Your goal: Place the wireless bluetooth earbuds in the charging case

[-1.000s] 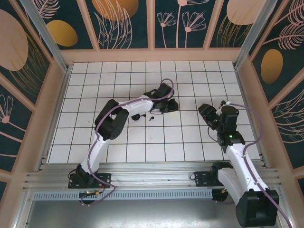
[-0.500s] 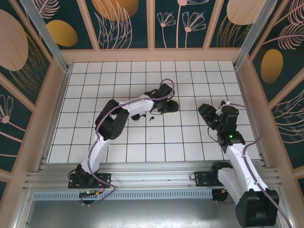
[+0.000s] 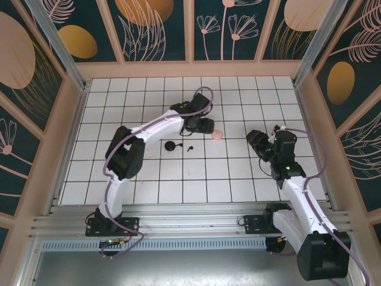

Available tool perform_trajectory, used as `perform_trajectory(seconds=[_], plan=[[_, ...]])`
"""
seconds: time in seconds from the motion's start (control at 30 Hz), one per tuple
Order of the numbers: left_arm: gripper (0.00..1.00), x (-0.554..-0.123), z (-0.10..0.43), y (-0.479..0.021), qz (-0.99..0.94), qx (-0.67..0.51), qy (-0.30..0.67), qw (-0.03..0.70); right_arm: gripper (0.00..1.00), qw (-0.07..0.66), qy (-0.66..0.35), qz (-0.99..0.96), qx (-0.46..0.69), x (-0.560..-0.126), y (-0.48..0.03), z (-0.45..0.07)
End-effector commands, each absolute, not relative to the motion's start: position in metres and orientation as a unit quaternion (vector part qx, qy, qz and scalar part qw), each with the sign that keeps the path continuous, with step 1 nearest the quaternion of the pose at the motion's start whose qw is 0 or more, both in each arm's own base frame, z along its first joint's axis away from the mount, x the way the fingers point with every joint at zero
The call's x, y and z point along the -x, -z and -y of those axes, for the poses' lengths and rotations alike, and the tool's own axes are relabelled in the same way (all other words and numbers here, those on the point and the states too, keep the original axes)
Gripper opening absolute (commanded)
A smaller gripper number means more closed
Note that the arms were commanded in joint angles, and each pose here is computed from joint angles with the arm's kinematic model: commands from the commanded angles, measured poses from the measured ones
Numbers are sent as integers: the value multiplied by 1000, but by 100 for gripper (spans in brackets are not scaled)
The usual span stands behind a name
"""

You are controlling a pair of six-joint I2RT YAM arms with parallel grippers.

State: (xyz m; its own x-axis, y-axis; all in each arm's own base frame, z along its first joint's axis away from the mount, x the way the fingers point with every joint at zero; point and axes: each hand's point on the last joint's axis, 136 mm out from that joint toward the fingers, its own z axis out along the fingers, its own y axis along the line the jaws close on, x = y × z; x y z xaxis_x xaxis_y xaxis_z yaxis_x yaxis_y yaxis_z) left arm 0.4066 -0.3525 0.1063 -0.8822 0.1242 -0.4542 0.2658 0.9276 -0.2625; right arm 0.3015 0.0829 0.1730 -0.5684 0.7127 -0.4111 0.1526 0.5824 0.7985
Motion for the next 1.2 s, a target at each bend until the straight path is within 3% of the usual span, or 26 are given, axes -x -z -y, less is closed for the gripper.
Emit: perform_trajectory(seconds=[0.0,0.2,0.6,1.17], plan=[[64,-401,279,-115,-970,-114,69,203,44,392,-374,-807,-233,-308,-192,-94],[72,-374,228,-89,-984,-89,23,156,44,383,-374,-814,-225,-312,-189,-103],[78,-348,207,-28,-993,-59,-11,101,44,370,-373,-824,-213,-313,-183,-117],[64,-362,212,-7,-992,-68,-23,103,44,369,-368,-826,-215,-312,-182,-117]])
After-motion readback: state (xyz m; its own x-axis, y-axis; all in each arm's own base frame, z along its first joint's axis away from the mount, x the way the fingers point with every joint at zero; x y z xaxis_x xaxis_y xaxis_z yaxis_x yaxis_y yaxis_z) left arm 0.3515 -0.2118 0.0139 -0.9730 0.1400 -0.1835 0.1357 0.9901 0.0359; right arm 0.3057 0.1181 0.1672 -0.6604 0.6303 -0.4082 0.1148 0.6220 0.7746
